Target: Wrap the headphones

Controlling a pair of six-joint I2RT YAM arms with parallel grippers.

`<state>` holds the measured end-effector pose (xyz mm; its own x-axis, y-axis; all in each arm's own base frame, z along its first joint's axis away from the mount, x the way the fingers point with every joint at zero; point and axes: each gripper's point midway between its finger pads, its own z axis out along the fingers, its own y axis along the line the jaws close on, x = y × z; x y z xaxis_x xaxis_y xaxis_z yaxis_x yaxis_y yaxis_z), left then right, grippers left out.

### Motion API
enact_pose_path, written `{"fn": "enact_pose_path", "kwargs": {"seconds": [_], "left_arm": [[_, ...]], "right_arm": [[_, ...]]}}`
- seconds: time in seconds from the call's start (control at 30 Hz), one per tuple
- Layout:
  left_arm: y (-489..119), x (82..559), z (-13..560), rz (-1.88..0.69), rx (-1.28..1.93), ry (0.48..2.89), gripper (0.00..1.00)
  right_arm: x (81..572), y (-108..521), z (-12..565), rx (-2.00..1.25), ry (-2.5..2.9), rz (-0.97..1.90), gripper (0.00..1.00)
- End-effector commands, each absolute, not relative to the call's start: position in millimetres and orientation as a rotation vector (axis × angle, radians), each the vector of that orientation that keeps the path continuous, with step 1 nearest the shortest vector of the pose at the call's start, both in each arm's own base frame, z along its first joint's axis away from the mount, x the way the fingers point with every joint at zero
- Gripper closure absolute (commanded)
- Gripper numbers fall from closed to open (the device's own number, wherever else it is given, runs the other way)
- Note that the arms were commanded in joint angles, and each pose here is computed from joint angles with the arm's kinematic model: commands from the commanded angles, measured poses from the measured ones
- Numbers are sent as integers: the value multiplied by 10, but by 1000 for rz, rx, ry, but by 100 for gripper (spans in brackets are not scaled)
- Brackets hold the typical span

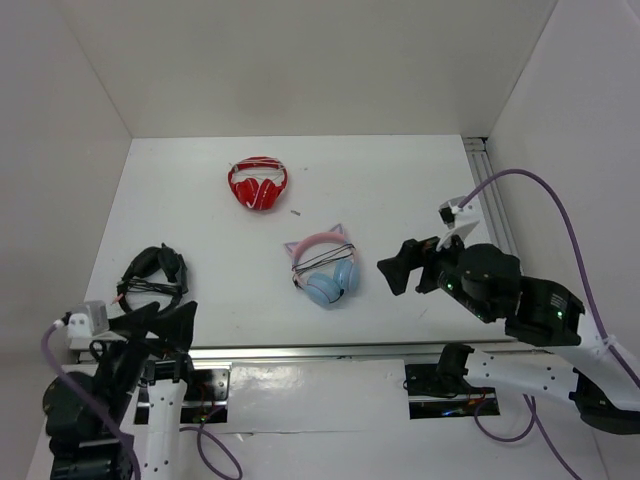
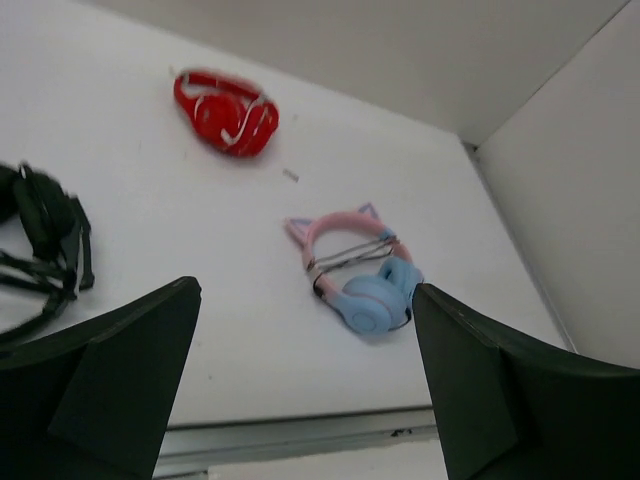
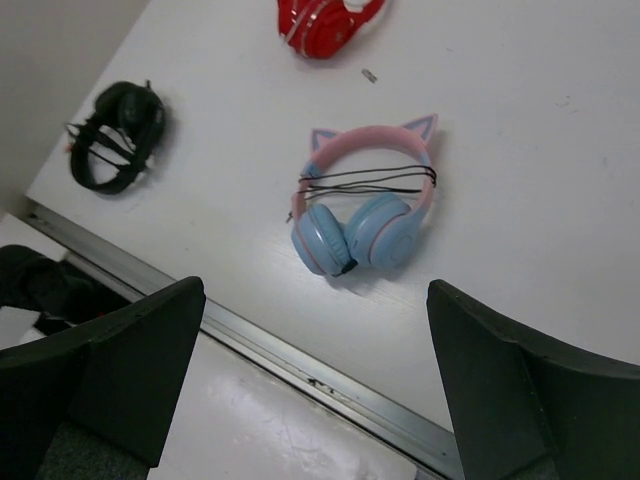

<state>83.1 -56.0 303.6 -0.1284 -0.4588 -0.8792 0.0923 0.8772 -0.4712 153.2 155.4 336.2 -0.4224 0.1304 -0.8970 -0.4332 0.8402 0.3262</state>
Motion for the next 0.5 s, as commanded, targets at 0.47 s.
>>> {"fn": "enact_pose_path", "kwargs": {"seconds": [0.47], "left_arm": [[-558,189,4534,-373,-143,1272,0]], "right_arm": [[1559,1371,3581,-165,1898,581,1]]}}
